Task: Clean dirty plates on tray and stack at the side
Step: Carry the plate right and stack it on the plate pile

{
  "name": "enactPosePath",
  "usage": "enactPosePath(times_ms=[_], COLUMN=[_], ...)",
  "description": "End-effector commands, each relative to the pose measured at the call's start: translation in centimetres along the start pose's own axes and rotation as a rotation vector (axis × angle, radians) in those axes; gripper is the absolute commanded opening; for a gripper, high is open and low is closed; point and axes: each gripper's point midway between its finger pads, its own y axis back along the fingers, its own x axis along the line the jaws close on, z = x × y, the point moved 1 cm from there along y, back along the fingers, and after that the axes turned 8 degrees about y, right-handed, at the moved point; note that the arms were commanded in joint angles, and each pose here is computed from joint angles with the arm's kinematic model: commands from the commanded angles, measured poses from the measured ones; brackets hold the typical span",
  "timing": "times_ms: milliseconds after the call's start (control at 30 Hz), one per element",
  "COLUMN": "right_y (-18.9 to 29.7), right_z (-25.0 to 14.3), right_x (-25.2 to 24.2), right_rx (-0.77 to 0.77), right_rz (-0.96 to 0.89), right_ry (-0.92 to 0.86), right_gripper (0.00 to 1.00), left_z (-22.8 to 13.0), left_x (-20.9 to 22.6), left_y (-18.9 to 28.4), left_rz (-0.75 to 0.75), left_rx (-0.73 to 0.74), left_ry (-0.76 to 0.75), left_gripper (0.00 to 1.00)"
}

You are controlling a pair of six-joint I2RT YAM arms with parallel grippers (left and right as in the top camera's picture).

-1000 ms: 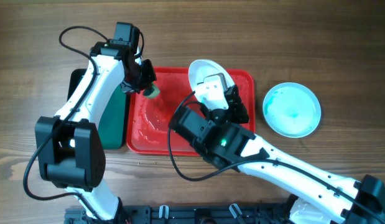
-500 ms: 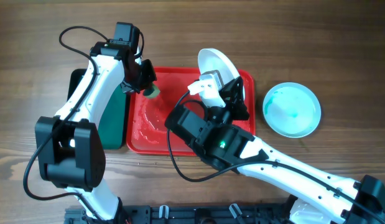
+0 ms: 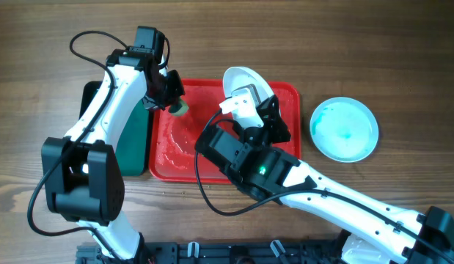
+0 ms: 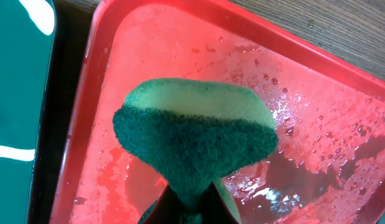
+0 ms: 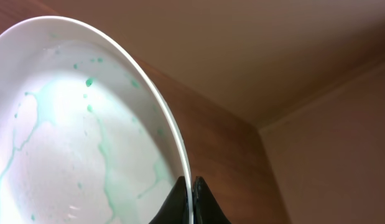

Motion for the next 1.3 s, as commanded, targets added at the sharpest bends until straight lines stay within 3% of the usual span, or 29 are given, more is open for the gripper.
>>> enactPosePath(times_ms=[0,233,433,733,1067,1267], right_y=[0.4,0.5,-0.9,-7.3,-12.0,-12.3], right_z=[0.4,-1.6,-5.2,-10.5,-23.8,-28.7], right_x=[-0.5,2.2,4.8,0.9,-6.0,-7.4], right_rx=[-0.010,0.080,0.348,0.633,0.902,0.971], right_rz=[0.031,0.202,0.479,0.777,0.534,0.421], right_ry=[-0.098,-0.170,-0.351,-0.673,-1.011,-1.123], right_gripper=[0.04,0.04,0.04,0.04,0.04,0.04], left_z=[0.2,0.2,0.2,0.2,0.2,0.2], left_x=[-0.2,-0.2,-0.2,-0.2,-0.2,-0.2], left_y=[0.8,0.8,0.8,0.8,0.8,0.8], left_rz=[-0.005,-0.005,-0.005,-0.005,-0.005,-0.005], left_rx=[-0.027,-0.027,-0.027,-0.027,-0.027,-0.027], left_ry=[0.002,0.002,0.002,0.002,0.002,0.002], left_gripper=[0.04,0.04,0.04,0.04,0.04,0.04])
